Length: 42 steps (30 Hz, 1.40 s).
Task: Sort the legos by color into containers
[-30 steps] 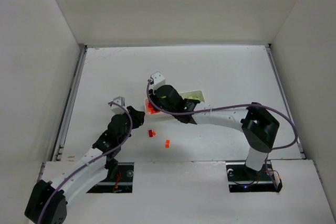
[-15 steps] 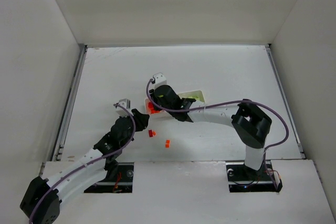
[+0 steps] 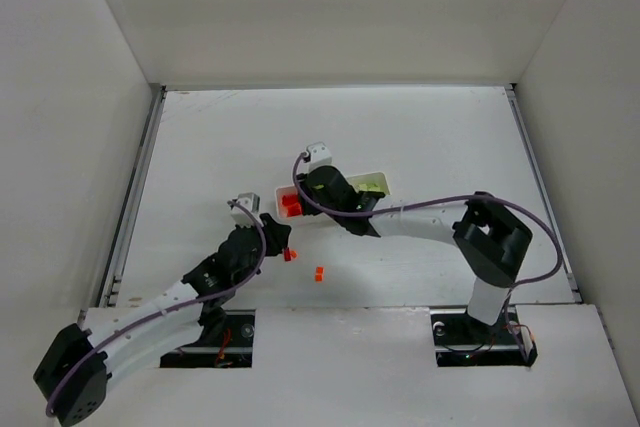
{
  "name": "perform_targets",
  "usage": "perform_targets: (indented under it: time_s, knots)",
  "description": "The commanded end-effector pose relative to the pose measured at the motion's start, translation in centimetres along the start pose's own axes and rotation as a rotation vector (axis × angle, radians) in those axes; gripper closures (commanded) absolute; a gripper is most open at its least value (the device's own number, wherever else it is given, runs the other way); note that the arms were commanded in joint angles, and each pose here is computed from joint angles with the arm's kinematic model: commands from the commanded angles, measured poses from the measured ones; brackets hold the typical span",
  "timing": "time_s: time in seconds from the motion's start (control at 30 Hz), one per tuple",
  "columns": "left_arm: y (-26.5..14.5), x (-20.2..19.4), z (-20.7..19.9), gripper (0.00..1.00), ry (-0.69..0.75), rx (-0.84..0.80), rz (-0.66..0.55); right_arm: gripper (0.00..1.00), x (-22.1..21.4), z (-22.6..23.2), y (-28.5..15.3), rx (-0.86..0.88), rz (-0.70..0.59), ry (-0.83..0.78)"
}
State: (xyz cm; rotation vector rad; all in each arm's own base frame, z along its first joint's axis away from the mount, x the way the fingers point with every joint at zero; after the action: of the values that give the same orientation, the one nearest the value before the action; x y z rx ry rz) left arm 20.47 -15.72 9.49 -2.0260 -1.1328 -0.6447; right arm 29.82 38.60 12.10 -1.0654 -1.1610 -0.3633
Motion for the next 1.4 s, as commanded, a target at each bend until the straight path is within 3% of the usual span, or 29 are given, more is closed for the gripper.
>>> perform_targets:
  time_s: [0.0, 0.27, 0.57, 1.37]
  knots:
    - [-0.2, 0.7, -2.5, 0.72, 0.03, -0.07, -0.011, 0.6, 4.2, -2.0, -2.4, -0.044, -0.144, 0.096]
    - [-1.6, -6.7, -5.6, 0.73, 0.254, -0.144, 0.261, 0.62, 2.6, -8.5, -6.3, -0.197, -0.18, 0.202]
    - [-2.0, -9.5, -6.2, 0.62, 0.349, -0.056, 0.237, 0.59, 0.6, -9.9, -6.8, -0.21, -0.181, 0.246]
    - [-0.9, -11.9, -5.0, 0.68, 0.39, 0.02, 0.276, 0.58, 1.2, -9.5, -7.5, -0.175, -0.222, 0.275]
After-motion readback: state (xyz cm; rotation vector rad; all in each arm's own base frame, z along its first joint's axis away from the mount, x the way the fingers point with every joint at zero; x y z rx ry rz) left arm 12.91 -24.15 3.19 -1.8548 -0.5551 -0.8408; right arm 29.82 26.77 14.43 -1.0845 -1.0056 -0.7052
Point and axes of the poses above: each gripper's point midway between its finger pads, its own y axis out along the fingers, its own z axis along the line the jaws close on, x = y × z, the point moved 2 cm from there along -y, back along the fingers, and after that the axes turned 11 degrees about -y, right-handed, at the moved point
